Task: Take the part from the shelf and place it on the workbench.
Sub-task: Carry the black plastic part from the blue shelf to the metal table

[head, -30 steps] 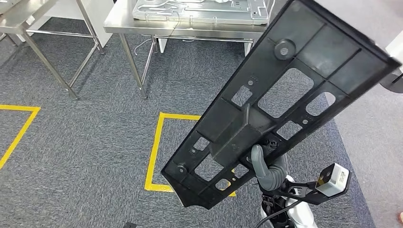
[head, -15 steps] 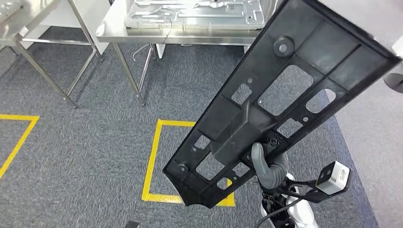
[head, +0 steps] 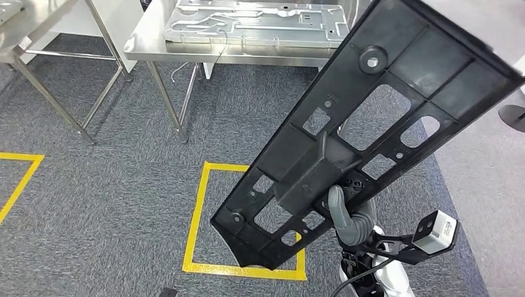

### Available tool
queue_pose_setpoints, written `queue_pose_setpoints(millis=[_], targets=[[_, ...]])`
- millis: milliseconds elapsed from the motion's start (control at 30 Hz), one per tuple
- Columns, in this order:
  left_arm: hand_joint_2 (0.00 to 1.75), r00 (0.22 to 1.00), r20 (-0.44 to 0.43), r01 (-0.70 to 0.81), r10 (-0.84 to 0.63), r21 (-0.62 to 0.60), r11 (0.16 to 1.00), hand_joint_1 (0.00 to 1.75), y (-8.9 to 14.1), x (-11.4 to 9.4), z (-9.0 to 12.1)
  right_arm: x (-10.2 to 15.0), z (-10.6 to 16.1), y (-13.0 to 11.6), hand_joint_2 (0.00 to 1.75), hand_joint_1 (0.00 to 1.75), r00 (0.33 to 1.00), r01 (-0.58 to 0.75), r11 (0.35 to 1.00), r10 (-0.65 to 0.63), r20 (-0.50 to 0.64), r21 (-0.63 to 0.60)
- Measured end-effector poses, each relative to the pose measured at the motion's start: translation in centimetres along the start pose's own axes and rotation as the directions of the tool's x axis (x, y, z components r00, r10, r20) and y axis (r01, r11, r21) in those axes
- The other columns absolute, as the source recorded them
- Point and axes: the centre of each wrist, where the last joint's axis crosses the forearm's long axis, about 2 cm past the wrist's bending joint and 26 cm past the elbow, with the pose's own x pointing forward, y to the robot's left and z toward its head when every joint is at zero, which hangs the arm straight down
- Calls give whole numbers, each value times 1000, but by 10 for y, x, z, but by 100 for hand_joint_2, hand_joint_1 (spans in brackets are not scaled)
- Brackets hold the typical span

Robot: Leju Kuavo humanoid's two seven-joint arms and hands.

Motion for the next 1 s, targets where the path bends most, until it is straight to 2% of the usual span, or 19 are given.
queue_pose_setpoints(millis=[367, 1000], targets=[[175, 1000, -4, -4, 4, -7, 1000, 0, -1, -2, 1, -1, 9, 1, 175, 175, 1000, 1, 1000, -1, -21, -18], [175, 1000, -5, -4, 4, -1, 1000, 0, -2, -3, 1, 1, 7, 0, 175, 175, 1000, -2, 1000, 2, -3, -17]])
